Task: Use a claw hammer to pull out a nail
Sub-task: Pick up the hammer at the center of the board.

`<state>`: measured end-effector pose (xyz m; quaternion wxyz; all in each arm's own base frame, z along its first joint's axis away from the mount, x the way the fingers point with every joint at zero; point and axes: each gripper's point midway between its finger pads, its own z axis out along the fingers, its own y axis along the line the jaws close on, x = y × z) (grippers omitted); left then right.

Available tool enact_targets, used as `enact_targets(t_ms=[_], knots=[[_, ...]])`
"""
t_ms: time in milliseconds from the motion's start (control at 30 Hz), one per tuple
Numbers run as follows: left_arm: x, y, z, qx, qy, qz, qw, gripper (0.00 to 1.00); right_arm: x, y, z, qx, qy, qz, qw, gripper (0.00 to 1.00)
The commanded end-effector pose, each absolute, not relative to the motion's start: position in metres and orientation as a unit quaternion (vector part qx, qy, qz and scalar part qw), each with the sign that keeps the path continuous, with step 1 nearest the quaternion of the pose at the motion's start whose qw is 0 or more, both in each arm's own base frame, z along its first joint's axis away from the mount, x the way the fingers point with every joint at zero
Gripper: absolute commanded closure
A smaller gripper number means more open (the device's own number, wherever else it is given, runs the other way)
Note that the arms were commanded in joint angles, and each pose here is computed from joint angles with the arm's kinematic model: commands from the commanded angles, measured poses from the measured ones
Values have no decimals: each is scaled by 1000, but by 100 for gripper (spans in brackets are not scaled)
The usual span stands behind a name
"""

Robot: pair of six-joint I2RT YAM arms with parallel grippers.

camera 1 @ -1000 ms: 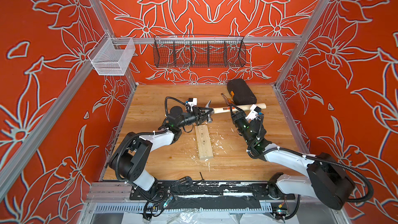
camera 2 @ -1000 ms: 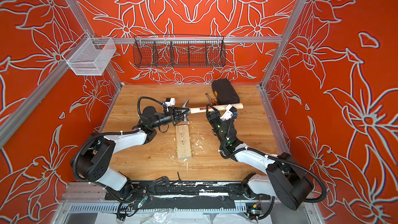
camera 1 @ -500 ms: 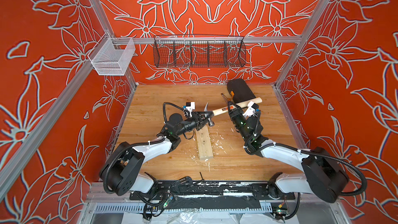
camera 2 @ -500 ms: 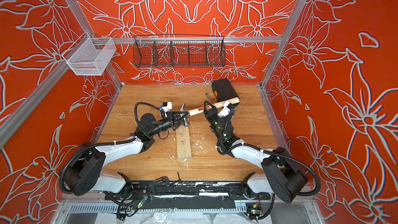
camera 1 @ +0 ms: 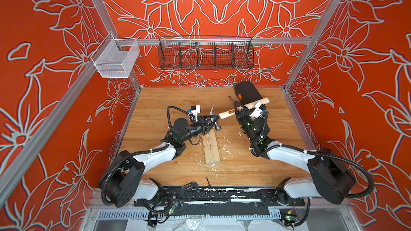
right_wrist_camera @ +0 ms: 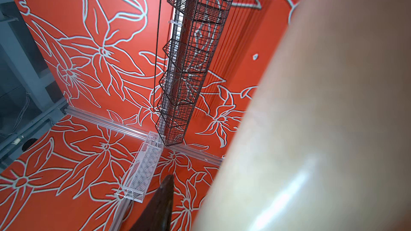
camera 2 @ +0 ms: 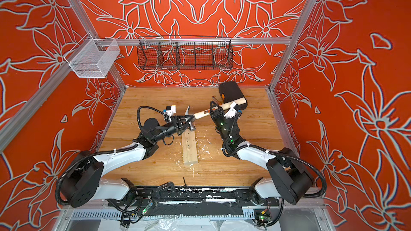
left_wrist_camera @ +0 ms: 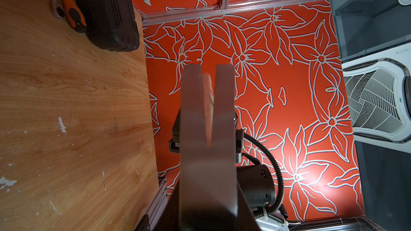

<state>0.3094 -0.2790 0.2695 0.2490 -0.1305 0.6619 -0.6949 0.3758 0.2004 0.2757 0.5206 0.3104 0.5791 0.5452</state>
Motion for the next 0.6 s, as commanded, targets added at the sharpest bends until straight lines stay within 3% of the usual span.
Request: enact_targets(t_ms=[0, 167, 400, 467, 567], knots=[[298, -284, 302, -86, 627, -727, 269, 100, 376, 200, 314, 297, 533, 584, 535, 68], [300, -287, 298, -86, 636, -721, 263, 100, 374, 199, 313, 293, 542, 579, 534, 100], [302, -290, 294, -82, 654, -706, 259, 100, 367, 192, 318, 279, 576, 538, 548, 100], [302, -292, 295, -78, 659, -703, 257, 92, 364, 190, 318, 274, 586, 527, 552, 100], [302, -292, 293, -79, 667, -696, 255, 67, 361, 186, 320, 266, 593, 514, 560, 100]])
